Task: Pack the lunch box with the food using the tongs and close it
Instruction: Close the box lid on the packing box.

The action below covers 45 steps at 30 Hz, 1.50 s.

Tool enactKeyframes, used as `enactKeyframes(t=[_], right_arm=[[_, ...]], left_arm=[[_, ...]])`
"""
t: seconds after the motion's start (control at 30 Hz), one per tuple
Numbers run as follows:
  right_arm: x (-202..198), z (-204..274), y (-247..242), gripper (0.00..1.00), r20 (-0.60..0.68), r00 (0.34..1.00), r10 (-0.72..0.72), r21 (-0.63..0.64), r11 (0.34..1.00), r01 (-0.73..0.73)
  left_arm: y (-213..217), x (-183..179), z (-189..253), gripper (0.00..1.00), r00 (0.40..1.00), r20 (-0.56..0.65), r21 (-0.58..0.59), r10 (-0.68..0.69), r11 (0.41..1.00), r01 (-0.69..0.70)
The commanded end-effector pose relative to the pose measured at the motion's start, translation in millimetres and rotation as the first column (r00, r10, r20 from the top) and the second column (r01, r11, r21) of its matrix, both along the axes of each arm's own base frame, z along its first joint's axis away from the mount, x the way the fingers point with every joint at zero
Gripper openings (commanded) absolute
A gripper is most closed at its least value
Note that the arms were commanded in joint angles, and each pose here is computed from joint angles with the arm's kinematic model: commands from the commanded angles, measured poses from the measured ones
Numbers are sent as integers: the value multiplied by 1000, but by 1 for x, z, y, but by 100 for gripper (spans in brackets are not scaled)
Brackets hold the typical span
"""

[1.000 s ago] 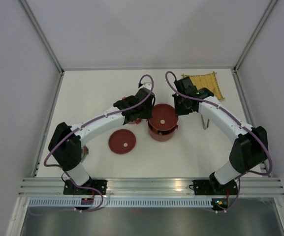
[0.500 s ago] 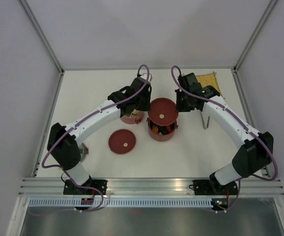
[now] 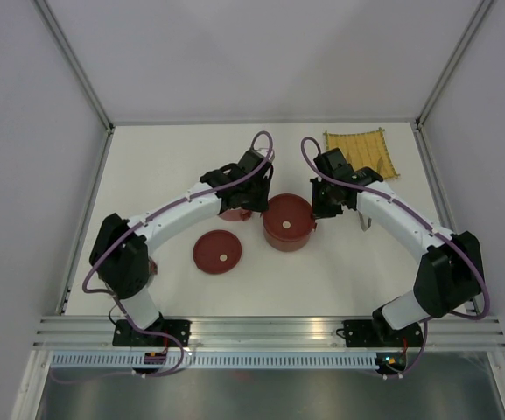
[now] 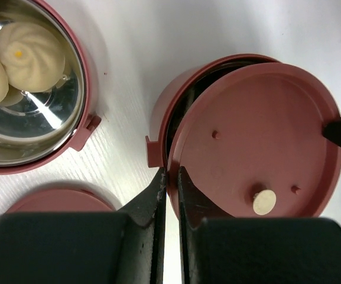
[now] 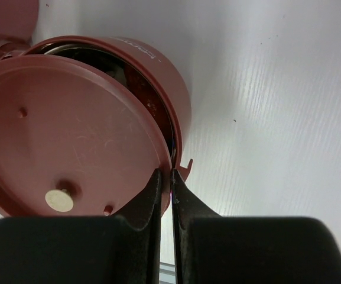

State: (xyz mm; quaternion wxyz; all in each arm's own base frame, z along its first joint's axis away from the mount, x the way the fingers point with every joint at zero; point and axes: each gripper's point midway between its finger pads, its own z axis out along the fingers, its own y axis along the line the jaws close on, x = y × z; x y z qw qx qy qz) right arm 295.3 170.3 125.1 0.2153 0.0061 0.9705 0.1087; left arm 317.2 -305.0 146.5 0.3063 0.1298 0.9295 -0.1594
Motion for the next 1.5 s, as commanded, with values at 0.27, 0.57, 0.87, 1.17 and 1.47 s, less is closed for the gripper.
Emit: enactKeyframes(t=[0.27,0.57,0.87,1.17,1.47], right_arm=[[0,-7,6,0,6,1000,6,16,1000,-6],[10,-13,2,0,37,999,-17,-12,1000,17],[7,-19,0,1,14,1000,-13,-25,1000,13],[0,-35,-7,3,14,1000,-10,-46,999,11],[1,-33,-8,24,41,999,10,-47,999,-9]], left_arm=[[-9,9,-32,7,999,26,18,35,999,-35],[-7,22,-34,7,994,87,26,64,997,-67],[-7,26,-29,7,992,115,31,52,998,-56],[-1,14,-46,7,993,96,54,70,996,-75],[4,6,-46,13,977,193,95,96,989,-116]])
